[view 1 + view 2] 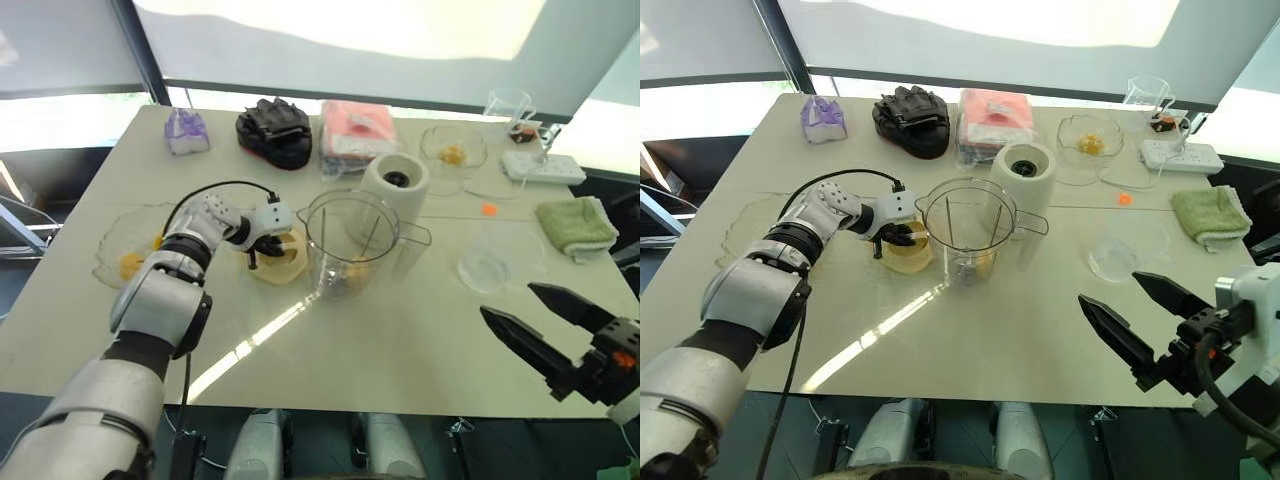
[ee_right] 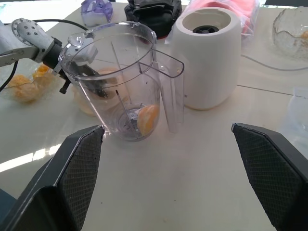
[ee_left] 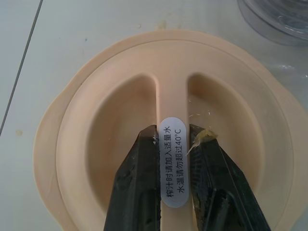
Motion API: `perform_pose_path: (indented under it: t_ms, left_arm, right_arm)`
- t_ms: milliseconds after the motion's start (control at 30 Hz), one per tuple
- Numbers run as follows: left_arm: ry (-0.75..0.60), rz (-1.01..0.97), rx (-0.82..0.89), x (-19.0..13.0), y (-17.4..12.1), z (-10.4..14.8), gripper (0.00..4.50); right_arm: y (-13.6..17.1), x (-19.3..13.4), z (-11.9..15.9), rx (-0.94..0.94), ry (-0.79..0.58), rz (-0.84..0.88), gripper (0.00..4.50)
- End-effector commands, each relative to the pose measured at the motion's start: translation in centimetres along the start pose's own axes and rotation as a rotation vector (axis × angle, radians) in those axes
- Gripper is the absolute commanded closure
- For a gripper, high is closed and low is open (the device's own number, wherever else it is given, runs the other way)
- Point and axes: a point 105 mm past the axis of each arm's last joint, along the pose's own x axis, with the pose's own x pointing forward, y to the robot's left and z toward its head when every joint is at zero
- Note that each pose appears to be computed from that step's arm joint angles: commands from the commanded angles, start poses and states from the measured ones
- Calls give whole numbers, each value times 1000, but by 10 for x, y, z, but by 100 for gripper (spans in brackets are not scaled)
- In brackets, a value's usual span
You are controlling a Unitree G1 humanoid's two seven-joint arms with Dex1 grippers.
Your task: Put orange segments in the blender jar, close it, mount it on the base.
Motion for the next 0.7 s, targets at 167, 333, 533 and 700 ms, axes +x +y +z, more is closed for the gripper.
perform_pose_path:
  t_ms: [167,333,533,700]
  left_arm:
    - [-2,-14,-26,-4,-2,-9,425]
    - [-76,-16,35,-31,14,11,425]
    - [-169,91,106,-87,48,42,425]
    - [-321,130,163,-141,65,91,425]
  right_arm:
    - [7,1,4,-29,-29,28,0]
    - [10,10,-3,-17,-26,54,0]
    - [2,27,-19,8,-10,71,0]
    - [-12,42,-32,-18,28,52,0]
